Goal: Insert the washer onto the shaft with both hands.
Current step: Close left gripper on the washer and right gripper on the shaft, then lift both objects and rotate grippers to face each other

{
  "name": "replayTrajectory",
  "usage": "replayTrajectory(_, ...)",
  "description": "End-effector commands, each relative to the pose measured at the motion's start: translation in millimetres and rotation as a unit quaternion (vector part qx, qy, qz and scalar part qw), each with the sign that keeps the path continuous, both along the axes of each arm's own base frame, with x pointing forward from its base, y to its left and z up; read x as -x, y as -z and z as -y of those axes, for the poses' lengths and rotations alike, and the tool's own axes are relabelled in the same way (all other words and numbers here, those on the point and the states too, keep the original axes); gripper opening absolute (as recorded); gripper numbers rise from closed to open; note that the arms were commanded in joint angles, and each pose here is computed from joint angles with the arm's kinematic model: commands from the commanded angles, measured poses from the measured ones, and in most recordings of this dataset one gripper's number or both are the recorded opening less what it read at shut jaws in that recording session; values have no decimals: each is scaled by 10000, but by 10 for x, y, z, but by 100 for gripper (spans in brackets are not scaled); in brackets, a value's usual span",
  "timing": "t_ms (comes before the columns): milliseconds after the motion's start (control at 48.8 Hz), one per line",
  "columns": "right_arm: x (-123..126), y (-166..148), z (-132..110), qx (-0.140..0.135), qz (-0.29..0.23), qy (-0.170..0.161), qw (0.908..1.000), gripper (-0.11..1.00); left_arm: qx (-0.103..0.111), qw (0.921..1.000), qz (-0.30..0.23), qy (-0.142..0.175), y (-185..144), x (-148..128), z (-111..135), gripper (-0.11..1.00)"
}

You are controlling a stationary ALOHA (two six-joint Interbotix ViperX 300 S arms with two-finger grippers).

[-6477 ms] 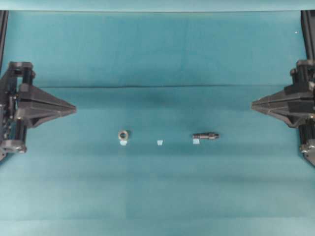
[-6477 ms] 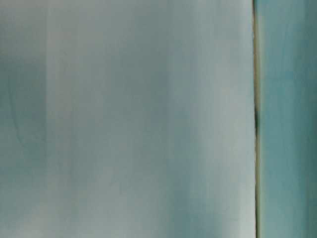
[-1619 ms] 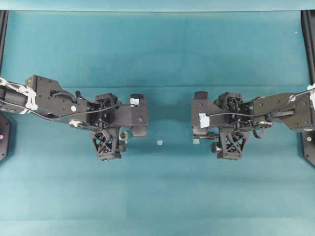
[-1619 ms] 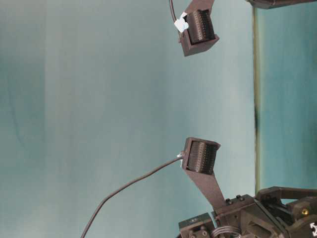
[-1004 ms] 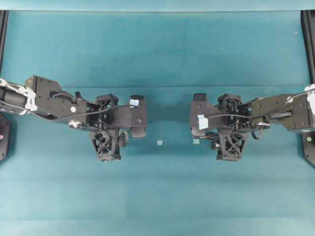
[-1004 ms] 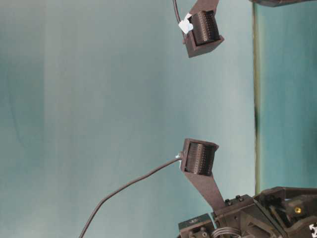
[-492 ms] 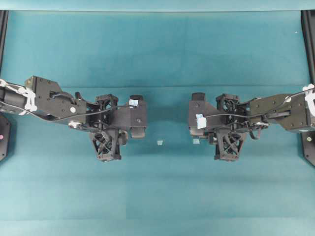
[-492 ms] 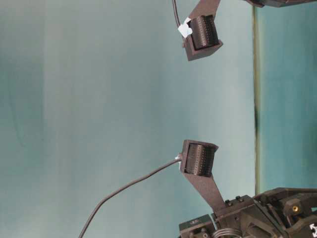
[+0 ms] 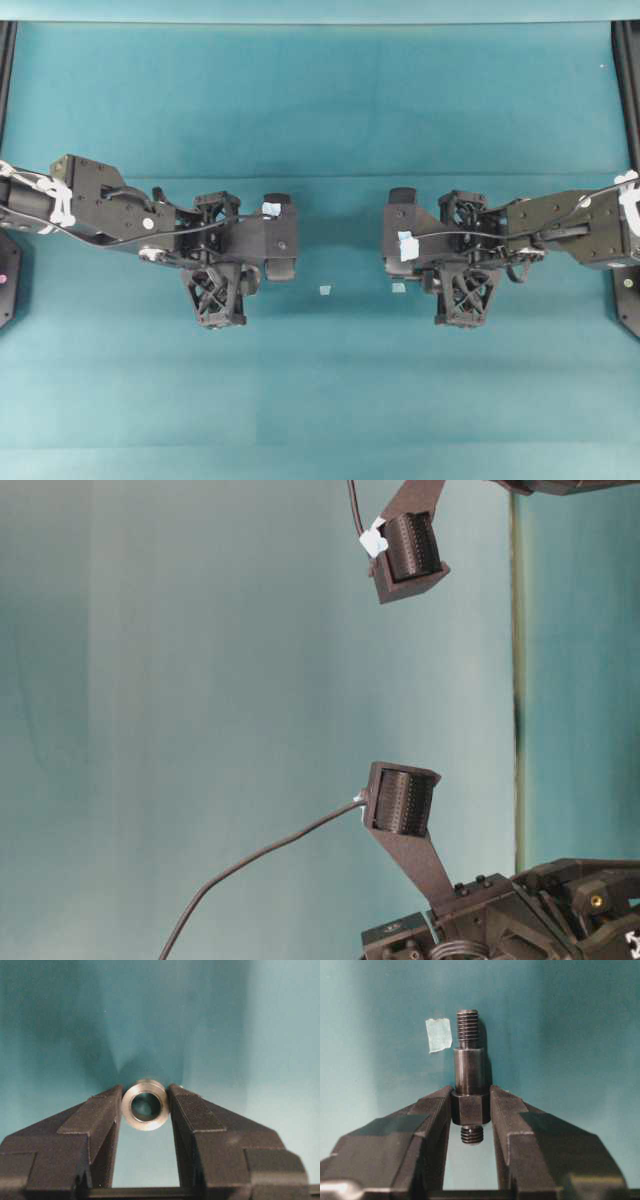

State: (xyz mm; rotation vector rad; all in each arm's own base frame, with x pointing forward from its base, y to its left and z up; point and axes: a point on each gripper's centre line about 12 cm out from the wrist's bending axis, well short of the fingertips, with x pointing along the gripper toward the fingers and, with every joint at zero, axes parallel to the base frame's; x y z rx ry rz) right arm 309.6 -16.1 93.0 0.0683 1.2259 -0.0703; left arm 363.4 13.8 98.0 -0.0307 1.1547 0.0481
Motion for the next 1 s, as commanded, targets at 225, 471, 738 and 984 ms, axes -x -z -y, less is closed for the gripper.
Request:
replayTrajectory(225, -89, -167, 56, 0, 515, 127, 9986, 1, -20, 9994, 345, 43, -240, 9, 22, 35)
replayTrajectory(471, -62, -257, 24, -51, 686, 159, 9975, 0, -18, 9956, 934, 113, -446, 49, 80, 35)
replayTrajectory(738, -27, -347, 5, -146, 1232, 348, 9917, 0, -8, 9847, 1740, 101, -575, 160, 87, 35)
replayTrajectory(984, -6, -371, -33, -249, 1689, 499, 9841, 0, 22, 9722, 2341, 90, -639, 178, 101, 35)
